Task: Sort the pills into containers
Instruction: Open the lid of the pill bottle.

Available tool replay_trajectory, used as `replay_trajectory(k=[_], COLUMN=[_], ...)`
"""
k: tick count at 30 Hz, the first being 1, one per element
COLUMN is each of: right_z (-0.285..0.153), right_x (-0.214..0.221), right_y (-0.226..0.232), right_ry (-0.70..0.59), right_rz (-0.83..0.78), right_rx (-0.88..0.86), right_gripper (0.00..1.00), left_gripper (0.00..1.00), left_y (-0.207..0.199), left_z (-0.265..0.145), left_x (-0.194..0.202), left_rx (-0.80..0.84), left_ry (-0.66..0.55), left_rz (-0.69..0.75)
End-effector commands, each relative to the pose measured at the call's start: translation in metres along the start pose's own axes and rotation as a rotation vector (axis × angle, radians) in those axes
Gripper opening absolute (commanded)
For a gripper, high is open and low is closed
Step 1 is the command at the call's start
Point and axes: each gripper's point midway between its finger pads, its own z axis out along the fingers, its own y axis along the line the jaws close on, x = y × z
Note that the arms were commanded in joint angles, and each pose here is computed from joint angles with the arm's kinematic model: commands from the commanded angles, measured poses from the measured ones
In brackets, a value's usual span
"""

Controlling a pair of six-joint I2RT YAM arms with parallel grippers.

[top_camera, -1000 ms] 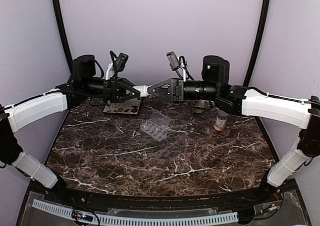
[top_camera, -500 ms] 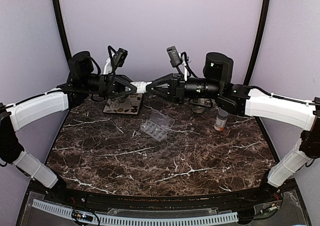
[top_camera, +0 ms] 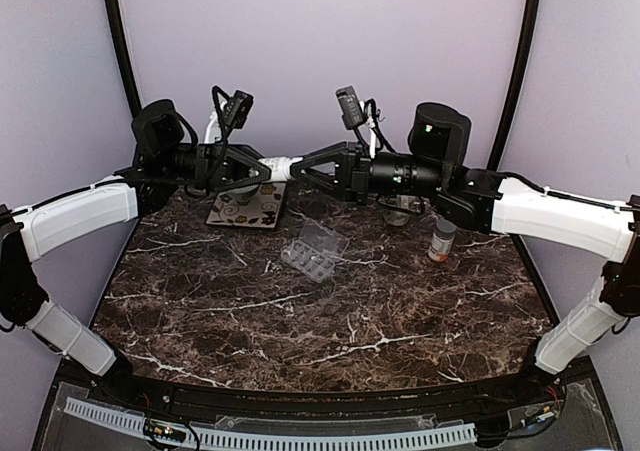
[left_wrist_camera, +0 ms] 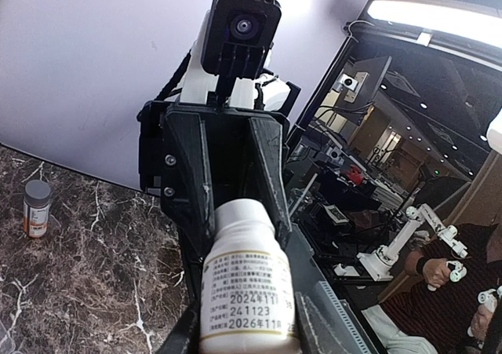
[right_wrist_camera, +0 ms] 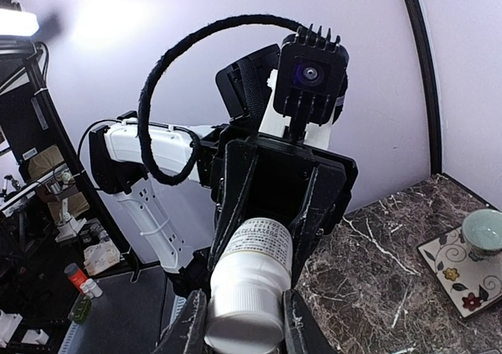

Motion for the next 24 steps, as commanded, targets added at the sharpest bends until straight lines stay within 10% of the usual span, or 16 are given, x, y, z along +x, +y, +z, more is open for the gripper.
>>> replay_trajectory(k=[1, 24], right_z=[0.000, 0.012], right_x=[-0.004, -0.017], right_y=[0.000, -0.018], right_ry=[-0.022, -0.012], right_rz=[0.011, 0.026], right_rx=[0.015, 0.097], right_gripper=[0.00, 0.00], left_gripper=[0.00, 0.00], left_y=[-0.019, -0.018], left_z=[-0.001, -0.001], left_x=[-0.001, -0.005], left_rx=[0.059, 0.062], left_ry=[0.023, -0.036], left_rz=[0.077, 0.101])
